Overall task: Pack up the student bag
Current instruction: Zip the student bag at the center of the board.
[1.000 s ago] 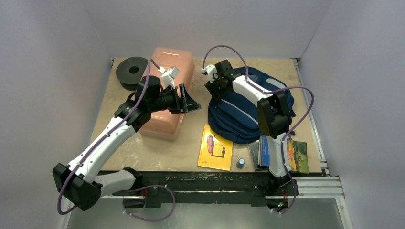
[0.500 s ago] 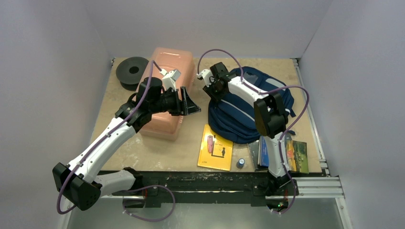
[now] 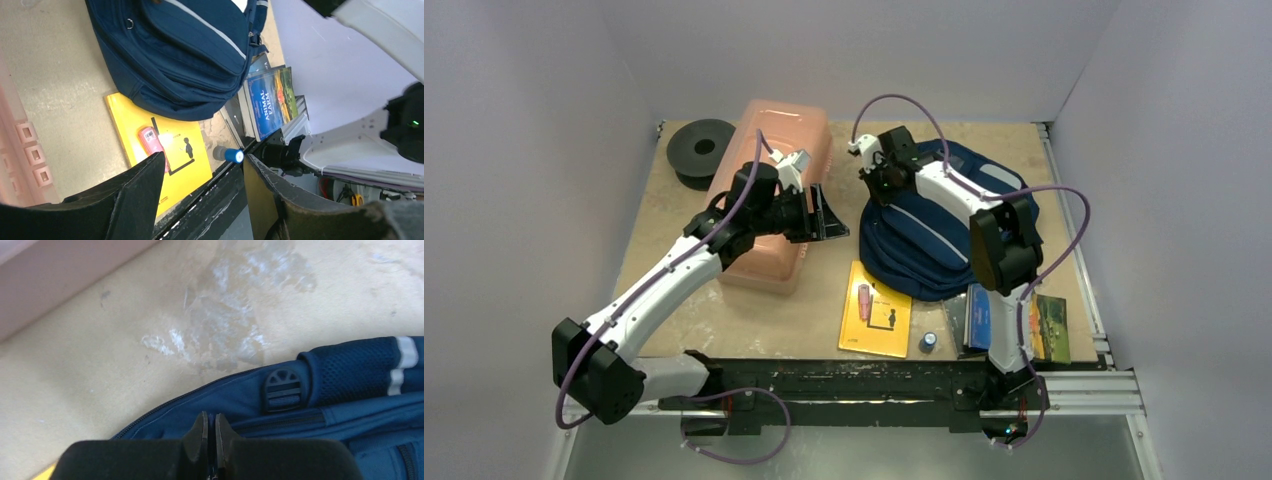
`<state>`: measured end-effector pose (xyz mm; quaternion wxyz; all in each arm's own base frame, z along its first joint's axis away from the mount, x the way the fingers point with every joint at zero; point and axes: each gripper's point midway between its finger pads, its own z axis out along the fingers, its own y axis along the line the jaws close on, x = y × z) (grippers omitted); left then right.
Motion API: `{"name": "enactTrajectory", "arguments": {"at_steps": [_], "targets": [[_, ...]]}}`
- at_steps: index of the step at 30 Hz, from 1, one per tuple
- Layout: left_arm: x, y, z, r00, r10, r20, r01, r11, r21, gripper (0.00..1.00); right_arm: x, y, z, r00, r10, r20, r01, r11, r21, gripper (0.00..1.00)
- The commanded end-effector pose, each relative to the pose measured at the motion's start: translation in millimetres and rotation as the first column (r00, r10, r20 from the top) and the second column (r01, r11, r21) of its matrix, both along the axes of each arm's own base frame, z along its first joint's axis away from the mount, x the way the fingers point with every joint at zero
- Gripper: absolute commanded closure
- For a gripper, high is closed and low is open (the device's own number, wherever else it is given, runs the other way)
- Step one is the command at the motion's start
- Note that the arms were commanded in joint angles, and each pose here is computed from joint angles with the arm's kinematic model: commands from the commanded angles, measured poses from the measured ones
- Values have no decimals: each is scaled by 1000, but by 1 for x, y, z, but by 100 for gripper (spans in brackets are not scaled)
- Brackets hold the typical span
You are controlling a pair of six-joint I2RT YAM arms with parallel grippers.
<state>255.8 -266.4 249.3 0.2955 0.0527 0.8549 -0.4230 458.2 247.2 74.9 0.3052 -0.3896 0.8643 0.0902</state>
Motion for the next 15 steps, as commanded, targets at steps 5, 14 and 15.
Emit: {"name": "enactTrajectory", "arguments": {"at_steps": [5, 14, 15], "targets": [[42, -26, -11, 988, 155, 1, -154, 988, -14, 41, 40, -3, 106, 981, -153, 118, 86, 892, 444, 100], [95, -80, -56, 977, 208, -37, -208, 978, 17, 44, 52, -9, 126, 973, -174, 152, 80, 871, 485, 100], [100, -85, -63, 979, 202, -38, -201, 979, 30, 49, 53, -9, 128, 972, -175, 155, 79, 871, 486, 100]]}}
